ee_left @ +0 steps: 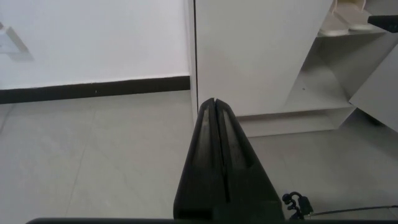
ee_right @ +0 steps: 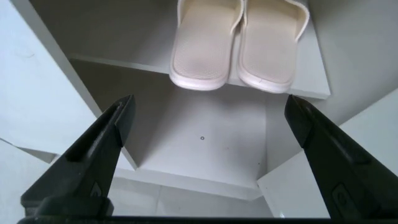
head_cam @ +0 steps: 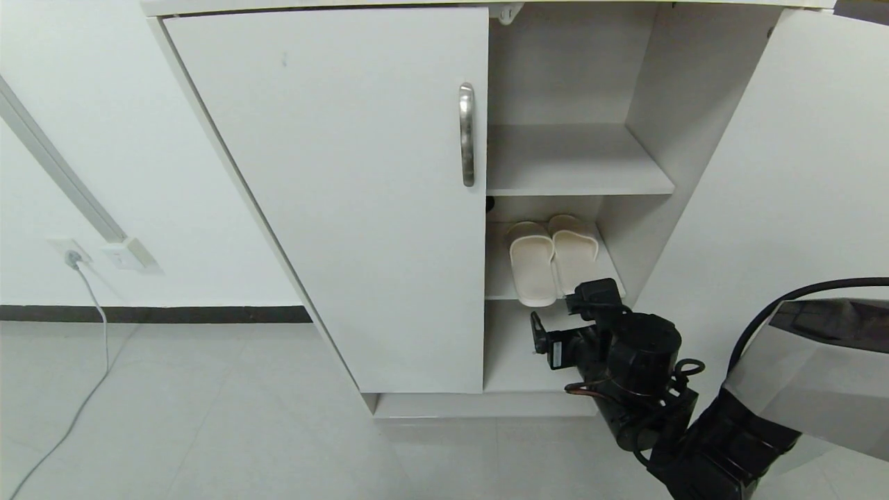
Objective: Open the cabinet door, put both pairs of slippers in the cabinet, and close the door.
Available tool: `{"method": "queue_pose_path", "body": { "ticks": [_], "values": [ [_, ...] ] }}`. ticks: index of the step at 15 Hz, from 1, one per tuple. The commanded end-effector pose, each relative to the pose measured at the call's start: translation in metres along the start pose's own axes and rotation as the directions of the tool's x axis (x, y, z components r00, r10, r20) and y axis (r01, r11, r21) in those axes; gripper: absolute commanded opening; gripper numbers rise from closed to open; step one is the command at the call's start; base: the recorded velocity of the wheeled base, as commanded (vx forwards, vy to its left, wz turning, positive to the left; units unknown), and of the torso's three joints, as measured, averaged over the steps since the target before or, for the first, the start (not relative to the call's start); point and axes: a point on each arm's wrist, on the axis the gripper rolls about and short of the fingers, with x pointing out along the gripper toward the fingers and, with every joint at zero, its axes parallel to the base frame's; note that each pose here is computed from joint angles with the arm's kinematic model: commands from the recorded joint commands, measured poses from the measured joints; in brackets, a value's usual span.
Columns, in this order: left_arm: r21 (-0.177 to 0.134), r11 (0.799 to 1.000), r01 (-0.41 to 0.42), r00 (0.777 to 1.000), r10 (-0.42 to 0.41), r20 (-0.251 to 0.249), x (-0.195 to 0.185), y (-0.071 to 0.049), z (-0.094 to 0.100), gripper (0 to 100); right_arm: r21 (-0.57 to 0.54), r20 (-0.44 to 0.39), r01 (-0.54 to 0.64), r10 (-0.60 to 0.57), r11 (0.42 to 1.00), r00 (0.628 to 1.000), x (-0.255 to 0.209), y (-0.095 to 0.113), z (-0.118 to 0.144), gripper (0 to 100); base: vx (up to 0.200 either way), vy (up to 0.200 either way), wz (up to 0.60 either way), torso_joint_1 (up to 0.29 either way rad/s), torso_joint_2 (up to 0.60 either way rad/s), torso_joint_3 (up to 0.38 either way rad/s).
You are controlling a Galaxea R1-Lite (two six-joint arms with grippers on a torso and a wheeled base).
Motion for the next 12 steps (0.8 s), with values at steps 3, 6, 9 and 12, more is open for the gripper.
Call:
{"method": "queue_pose_path", "body": {
  "ticks": [3, 6, 9, 12],
  "values": [
    [0.000, 1.000, 0.000, 1.000, 0.000, -0.002, 0.0001, 0.0000, 0.0000, 0, -0.001, -0.001, -0.001, 0.001, 1.000, 1.000, 0.0002, 0.0004, -0.0005, 100, 0.000, 0.000, 0.00, 0.001, 0.00, 0.176],
    [0.000, 1.000, 0.000, 1.000, 0.000, -0.002, 0.0001, 0.0000, 0.0000, 0, 0.000, 0.001, -0.001, 0.001, 1.000, 1.000, 0.0002, 0.0004, -0.0004, 100, 0.000, 0.000, 0.00, 0.001, 0.00, 0.193],
    [0.001, 1.000, 0.000, 1.000, 0.000, -0.002, 0.0001, 0.0000, 0.0000, 0, -0.005, -0.007, -0.001, 0.001, 1.000, 1.000, 0.0007, 0.0009, -0.0023, 100, 0.000, 0.000, 0.00, 0.002, 0.01, 0.204],
    [0.003, 1.000, 0.000, 1.000, 0.000, -0.002, 0.0001, 0.0000, 0.0000, 0, -0.006, -0.016, -0.003, 0.003, 1.000, 1.000, -0.0009, 0.0000, -0.0050, 100, 0.000, 0.000, 0.00, -0.006, 0.00, 0.144]
  ]
}}
